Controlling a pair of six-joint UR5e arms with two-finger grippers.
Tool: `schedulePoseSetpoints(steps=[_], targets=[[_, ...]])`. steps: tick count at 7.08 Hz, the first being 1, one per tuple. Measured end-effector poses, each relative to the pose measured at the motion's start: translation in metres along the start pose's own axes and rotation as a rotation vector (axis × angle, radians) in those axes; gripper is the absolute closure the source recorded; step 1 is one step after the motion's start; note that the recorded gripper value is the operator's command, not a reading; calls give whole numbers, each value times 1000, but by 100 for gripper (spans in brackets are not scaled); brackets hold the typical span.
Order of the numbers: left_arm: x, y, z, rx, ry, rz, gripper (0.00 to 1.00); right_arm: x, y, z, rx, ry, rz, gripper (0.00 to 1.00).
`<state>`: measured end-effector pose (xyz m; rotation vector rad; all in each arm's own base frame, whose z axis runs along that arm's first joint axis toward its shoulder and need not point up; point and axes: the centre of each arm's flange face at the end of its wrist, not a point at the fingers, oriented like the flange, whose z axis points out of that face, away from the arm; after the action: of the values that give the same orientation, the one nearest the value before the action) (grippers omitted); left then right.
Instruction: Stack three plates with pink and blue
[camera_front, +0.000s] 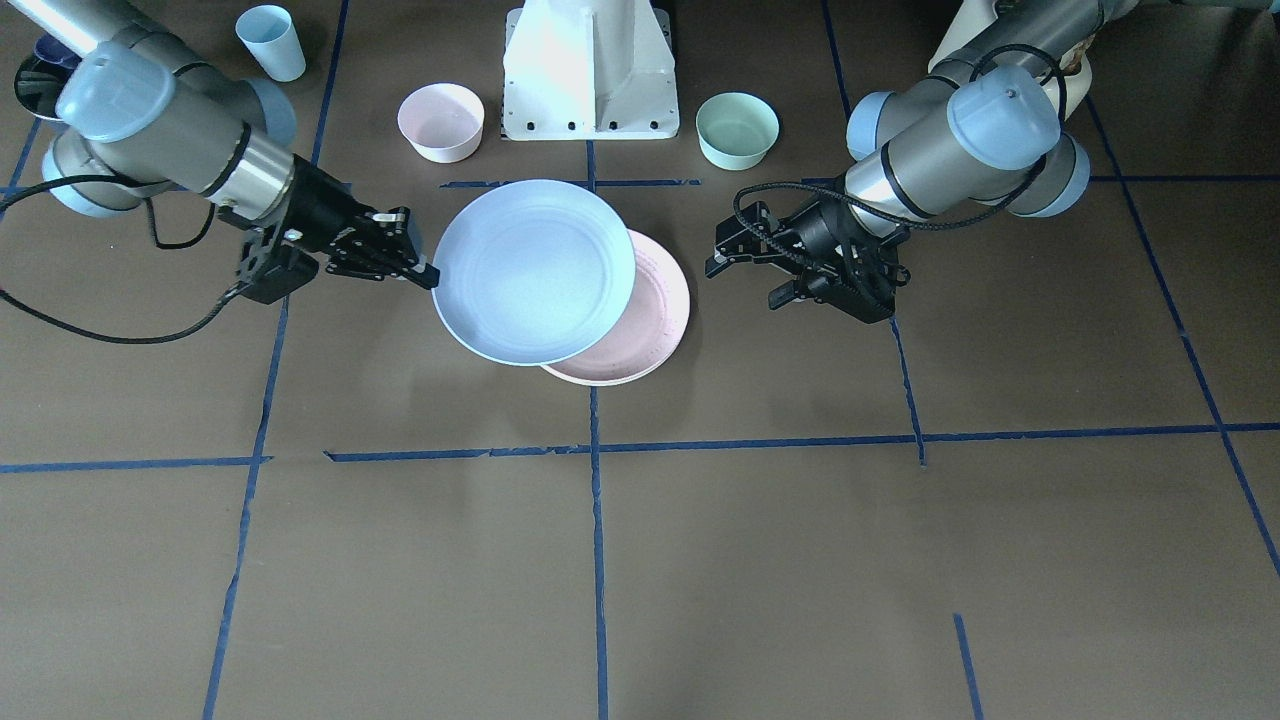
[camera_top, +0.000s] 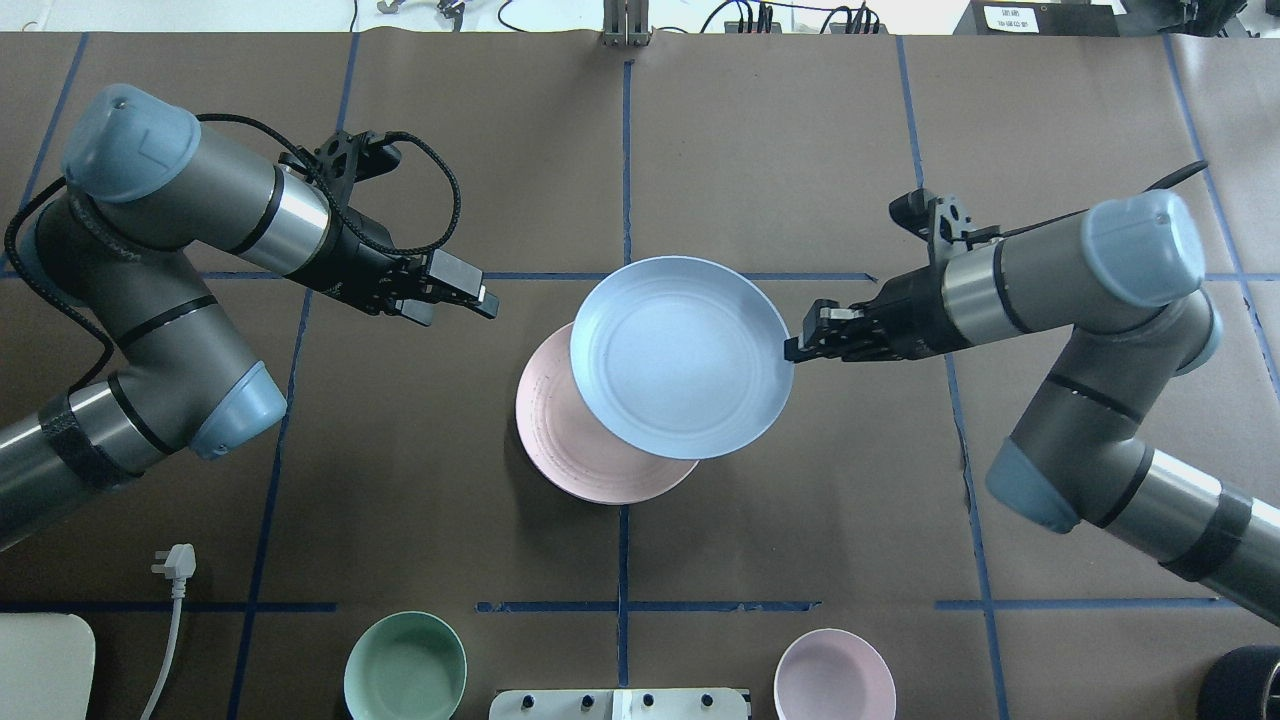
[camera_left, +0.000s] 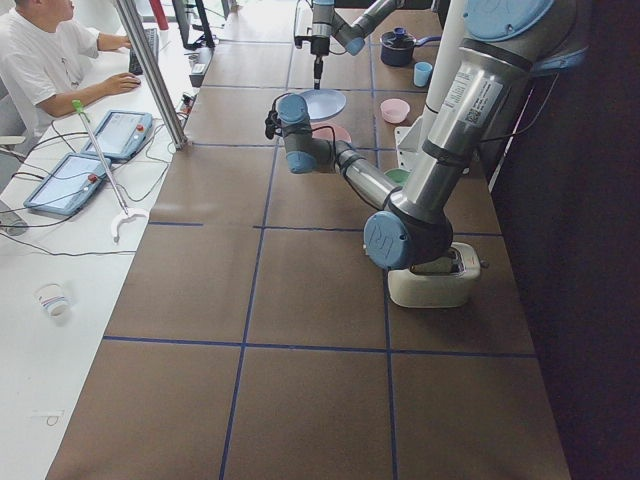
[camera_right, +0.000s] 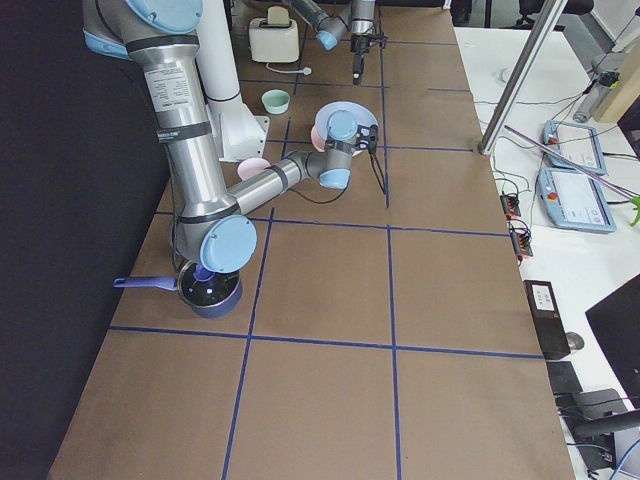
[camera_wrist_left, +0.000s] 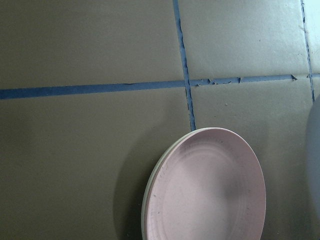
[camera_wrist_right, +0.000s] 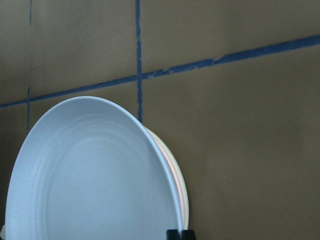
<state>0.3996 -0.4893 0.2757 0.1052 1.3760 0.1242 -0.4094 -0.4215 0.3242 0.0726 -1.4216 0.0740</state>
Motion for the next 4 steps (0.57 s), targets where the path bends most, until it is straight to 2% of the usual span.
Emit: schedulePoseSetpoints(steps=[1, 2, 3, 4], targets=[[1, 0, -1, 1, 2, 2, 0, -8, 20, 30, 11, 5, -7, 1], [2, 0, -2, 3, 3, 3, 0, -12, 30, 53, 24, 15, -10, 0], [2, -1, -4, 5, 4, 4, 0, -11, 30, 62, 38, 22, -10, 0], [0, -2, -6, 9, 3, 3, 0, -7, 17, 53, 50, 28, -4, 0]])
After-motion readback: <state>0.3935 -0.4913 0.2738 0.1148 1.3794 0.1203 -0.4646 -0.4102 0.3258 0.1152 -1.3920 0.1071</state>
